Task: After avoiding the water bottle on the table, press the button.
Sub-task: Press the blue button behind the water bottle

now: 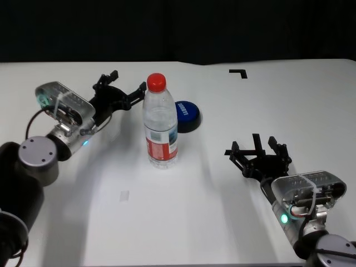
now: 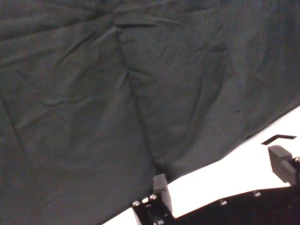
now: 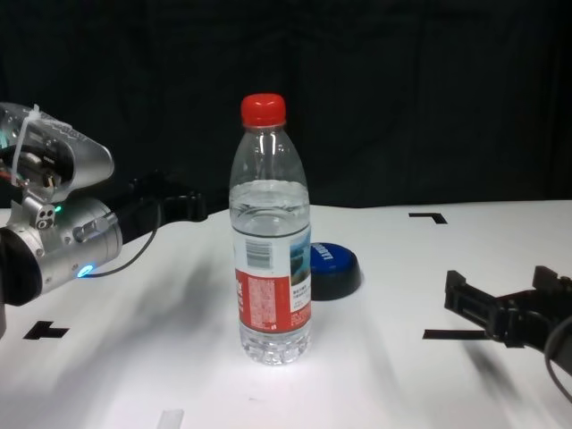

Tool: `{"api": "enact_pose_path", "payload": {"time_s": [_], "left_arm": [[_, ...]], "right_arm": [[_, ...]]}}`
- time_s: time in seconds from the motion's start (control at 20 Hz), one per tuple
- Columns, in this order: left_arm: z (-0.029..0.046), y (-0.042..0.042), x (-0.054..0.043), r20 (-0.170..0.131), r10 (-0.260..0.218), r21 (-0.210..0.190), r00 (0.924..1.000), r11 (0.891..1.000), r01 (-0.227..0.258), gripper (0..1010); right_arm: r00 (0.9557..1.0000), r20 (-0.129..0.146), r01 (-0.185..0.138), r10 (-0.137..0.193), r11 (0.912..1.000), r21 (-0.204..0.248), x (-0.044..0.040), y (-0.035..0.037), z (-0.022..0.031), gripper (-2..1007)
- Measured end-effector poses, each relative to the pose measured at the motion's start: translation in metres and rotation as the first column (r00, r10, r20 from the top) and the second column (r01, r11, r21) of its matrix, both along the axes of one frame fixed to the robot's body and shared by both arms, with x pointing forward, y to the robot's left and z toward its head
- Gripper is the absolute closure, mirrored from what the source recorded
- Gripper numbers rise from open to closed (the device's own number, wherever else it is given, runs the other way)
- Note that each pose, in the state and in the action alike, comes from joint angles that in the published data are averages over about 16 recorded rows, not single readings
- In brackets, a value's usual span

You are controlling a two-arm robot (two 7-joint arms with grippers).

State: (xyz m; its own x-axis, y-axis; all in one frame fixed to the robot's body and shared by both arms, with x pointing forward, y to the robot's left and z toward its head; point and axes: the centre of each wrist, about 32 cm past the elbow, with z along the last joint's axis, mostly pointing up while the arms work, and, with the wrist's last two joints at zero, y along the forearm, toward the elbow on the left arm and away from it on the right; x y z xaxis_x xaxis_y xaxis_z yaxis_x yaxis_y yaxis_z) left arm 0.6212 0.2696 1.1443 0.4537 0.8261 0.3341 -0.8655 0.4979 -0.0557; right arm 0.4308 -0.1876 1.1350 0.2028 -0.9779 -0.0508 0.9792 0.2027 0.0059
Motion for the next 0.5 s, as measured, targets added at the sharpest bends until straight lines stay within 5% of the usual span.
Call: {"api": "enact_pose_path", "payload": {"time_s": [0.5], "left_arm": [[-0.0011,-0.0052,0.005,-0.001,-0.017,-0.004,0.9999,1.0,0.017,7]], "right_arm": [[1.0,0.0,0.0,0.0,1.0,0.0,0.0,0.0,0.0,2]]}}
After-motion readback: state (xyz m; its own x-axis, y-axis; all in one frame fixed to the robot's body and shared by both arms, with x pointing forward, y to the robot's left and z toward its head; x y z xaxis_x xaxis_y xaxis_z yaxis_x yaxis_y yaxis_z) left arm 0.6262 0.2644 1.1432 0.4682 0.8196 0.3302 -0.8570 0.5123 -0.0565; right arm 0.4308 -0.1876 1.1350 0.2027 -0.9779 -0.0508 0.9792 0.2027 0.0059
